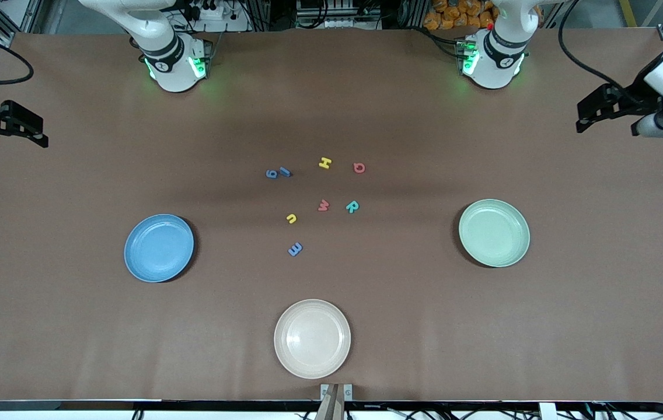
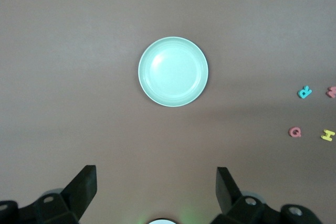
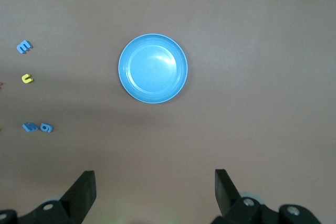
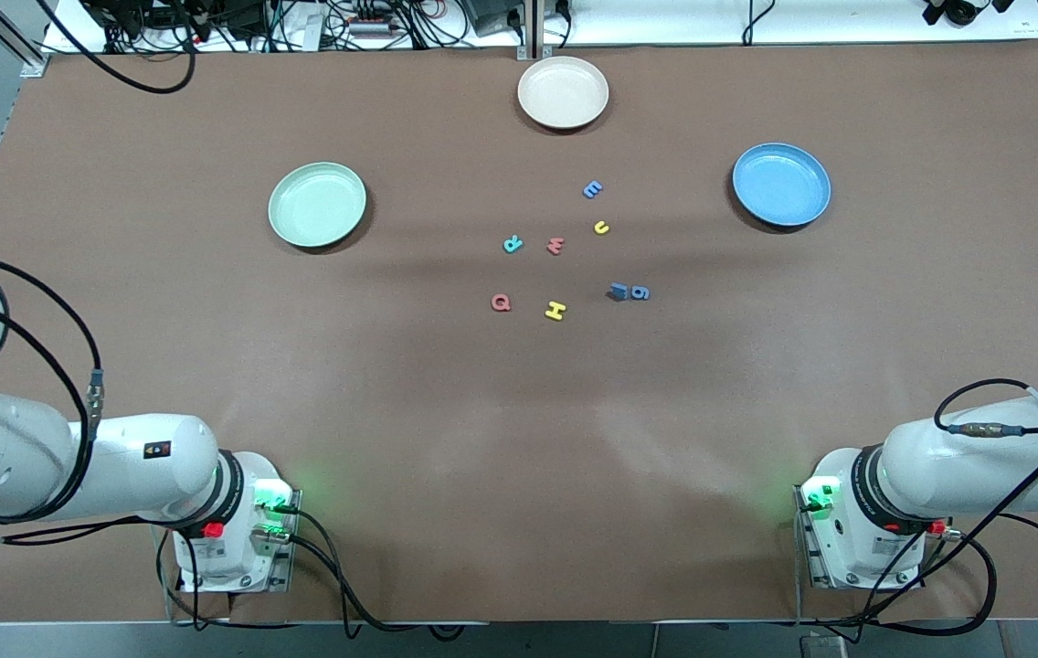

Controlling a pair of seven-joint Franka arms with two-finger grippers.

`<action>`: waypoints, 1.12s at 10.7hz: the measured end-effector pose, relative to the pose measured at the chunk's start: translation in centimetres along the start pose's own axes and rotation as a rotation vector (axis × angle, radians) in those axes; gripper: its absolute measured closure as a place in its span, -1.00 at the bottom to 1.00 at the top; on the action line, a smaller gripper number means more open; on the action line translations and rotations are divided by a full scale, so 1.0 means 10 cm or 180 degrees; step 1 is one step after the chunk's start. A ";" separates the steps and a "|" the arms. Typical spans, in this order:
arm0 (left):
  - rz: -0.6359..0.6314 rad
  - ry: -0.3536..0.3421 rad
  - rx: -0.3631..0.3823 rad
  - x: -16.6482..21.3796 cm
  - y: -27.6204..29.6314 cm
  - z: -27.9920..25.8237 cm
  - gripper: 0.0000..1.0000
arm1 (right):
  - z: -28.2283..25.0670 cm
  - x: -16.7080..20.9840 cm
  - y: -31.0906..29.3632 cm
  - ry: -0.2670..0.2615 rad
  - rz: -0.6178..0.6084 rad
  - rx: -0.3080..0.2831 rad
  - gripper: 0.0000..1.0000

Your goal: Sort upper and lower case letters into plates

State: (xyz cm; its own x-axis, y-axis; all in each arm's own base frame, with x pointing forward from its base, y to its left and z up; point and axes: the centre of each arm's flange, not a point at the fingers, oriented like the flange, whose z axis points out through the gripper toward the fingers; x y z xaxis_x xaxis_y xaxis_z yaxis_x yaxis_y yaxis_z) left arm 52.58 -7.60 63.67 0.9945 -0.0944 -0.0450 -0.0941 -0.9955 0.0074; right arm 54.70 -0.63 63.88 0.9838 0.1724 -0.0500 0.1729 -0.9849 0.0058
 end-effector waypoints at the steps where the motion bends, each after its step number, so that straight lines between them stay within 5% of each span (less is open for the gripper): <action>1: 0.0119 -0.0040 -0.0017 0.08 0.19 0.14 -1.00 | 0.14 0.05 -0.06 -0.0085 -0.0042 0.0027 -1.00; 4: 0.0656 -0.0138 -0.0093 0.30 1.15 0.68 -1.00 | 0.84 0.48 -0.43 -0.0289 -0.0216 0.0297 -1.00; 7: 0.1233 -0.0106 -0.0203 0.41 2.01 1.21 -1.00 | 1.56 0.97 -0.77 -0.0260 -0.0328 0.0406 -1.00; 10: 0.1753 0.0220 -0.0263 0.34 2.61 1.83 -1.00 | 2.29 1.33 -1.34 -0.0221 -0.0389 0.0370 -1.00; 12: 0.2100 0.0207 -0.0166 0.15 3.02 2.29 -1.00 | 2.66 1.35 -1.60 -0.0313 -0.0347 0.0343 -1.00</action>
State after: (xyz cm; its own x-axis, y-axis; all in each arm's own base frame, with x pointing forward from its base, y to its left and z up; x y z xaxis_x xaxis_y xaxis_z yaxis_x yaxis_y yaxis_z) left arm 50.23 -37.89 40.99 0.7300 -0.6819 0.0460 -0.6834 -0.7275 0.0610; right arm 63.96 17.08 36.57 0.9491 0.2812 -0.1419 0.2668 -0.9572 -0.1120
